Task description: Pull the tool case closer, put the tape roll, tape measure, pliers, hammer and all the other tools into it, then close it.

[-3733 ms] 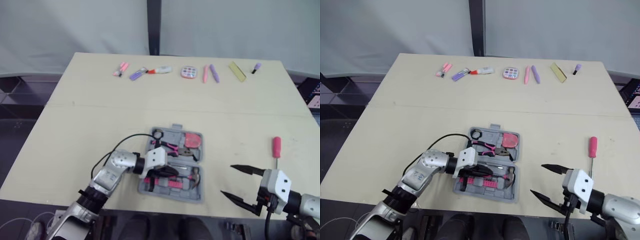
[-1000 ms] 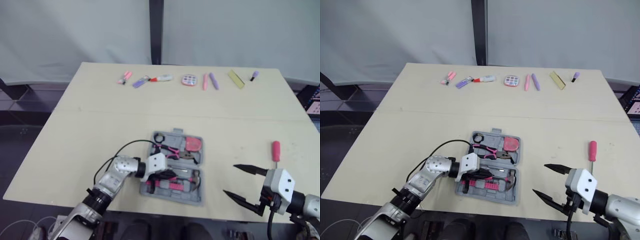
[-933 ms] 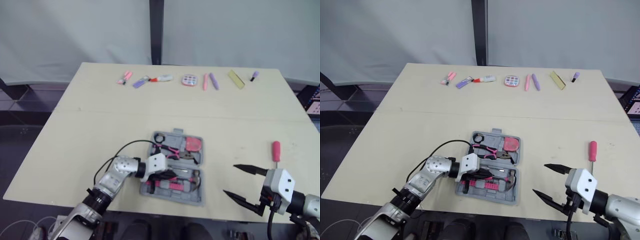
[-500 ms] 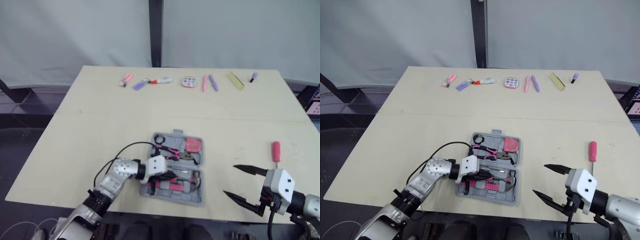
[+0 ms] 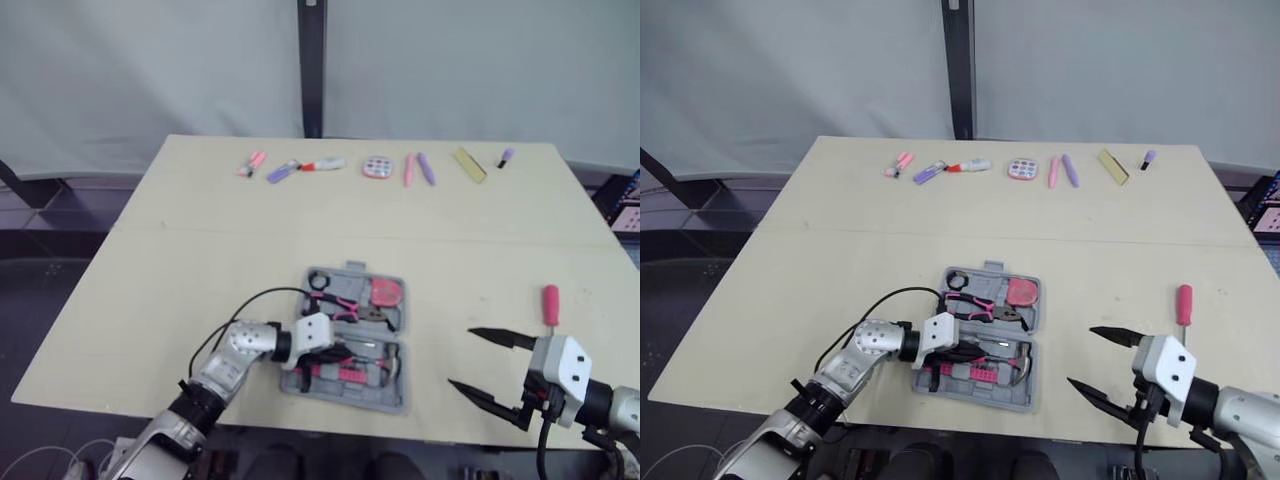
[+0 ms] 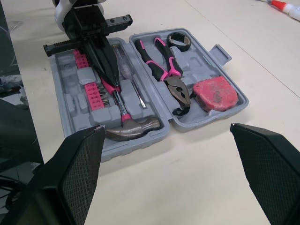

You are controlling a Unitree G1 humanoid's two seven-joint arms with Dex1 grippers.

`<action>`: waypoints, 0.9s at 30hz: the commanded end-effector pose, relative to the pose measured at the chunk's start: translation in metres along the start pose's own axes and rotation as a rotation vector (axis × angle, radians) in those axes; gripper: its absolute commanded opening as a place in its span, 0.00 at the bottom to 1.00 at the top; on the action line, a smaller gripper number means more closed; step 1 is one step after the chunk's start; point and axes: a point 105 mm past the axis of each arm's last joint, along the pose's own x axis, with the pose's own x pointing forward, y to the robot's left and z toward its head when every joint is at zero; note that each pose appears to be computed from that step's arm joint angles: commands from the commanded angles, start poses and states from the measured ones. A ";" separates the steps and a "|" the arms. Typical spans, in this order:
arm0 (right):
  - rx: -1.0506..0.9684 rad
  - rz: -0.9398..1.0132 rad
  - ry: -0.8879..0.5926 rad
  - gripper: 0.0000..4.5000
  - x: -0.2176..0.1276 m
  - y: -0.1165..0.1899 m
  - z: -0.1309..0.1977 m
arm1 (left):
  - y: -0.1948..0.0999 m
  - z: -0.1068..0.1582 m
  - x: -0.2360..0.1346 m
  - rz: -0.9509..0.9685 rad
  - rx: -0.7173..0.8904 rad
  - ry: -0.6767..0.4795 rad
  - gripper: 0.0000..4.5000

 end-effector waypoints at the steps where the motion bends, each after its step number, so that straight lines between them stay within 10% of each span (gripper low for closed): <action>1: -0.034 0.005 -0.033 1.00 0.002 -0.001 0.011 | -0.004 -0.031 -0.021 0.035 -0.139 0.085 0.00; 9: -0.017 0.003 -0.062 1.00 0.014 -0.004 0.006 | 0.026 0.041 -0.087 0.203 -0.085 -0.147 0.06; 18: -0.010 0.013 -0.081 1.00 0.022 -0.002 0.003 | 0.014 0.028 -0.149 0.393 -0.103 -0.105 1.00; 27: 0.018 0.014 -0.091 1.00 0.024 0.006 0.000 | -0.031 -0.002 -0.191 0.500 -0.172 -0.015 1.00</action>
